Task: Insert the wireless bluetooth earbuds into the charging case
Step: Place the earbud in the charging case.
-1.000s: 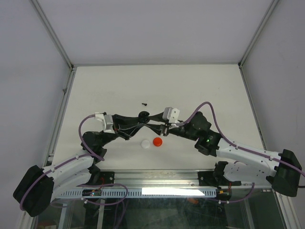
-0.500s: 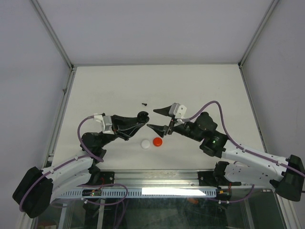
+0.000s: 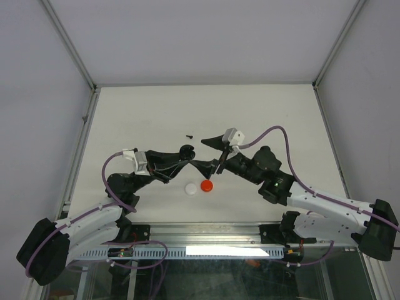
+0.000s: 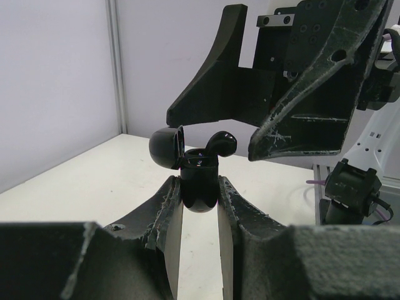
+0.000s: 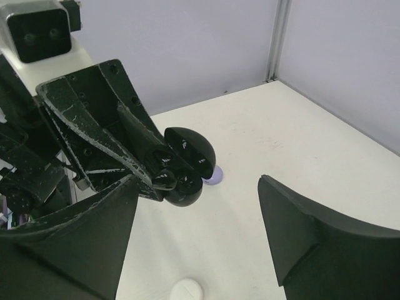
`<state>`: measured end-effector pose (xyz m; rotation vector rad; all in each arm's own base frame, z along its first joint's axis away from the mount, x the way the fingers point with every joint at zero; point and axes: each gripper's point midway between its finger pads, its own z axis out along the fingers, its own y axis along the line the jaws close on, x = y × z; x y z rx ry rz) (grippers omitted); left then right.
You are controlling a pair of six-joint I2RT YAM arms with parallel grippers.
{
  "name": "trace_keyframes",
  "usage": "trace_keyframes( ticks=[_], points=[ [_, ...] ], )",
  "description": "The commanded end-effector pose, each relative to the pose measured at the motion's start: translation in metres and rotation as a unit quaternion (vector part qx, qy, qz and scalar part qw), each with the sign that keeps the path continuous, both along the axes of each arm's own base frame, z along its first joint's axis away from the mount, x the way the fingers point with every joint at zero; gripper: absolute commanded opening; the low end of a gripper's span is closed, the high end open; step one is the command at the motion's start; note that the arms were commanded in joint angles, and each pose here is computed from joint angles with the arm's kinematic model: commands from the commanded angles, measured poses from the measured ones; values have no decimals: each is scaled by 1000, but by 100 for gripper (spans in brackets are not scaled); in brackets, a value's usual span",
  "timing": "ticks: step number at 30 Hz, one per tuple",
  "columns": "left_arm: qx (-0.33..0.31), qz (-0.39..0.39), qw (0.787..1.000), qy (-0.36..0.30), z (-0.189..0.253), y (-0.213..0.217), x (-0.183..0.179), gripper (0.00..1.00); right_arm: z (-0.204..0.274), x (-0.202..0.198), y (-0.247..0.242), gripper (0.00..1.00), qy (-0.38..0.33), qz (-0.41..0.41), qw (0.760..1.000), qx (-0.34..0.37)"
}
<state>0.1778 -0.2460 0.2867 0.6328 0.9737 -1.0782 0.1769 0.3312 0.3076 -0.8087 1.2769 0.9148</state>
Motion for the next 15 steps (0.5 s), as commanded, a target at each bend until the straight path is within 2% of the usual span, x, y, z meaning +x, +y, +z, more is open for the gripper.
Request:
trace_keyframes(
  ticks=[1, 15],
  points=[
    [-13, 2, 1000, -26, 11, 3, -4, 0, 30, 11, -8, 80, -1, -38, 997, 67],
    [-26, -1, 999, -39, 20, 8, -11, 0, 12, 25, -24, 80, -6, -82, 996, 30]
  ],
)
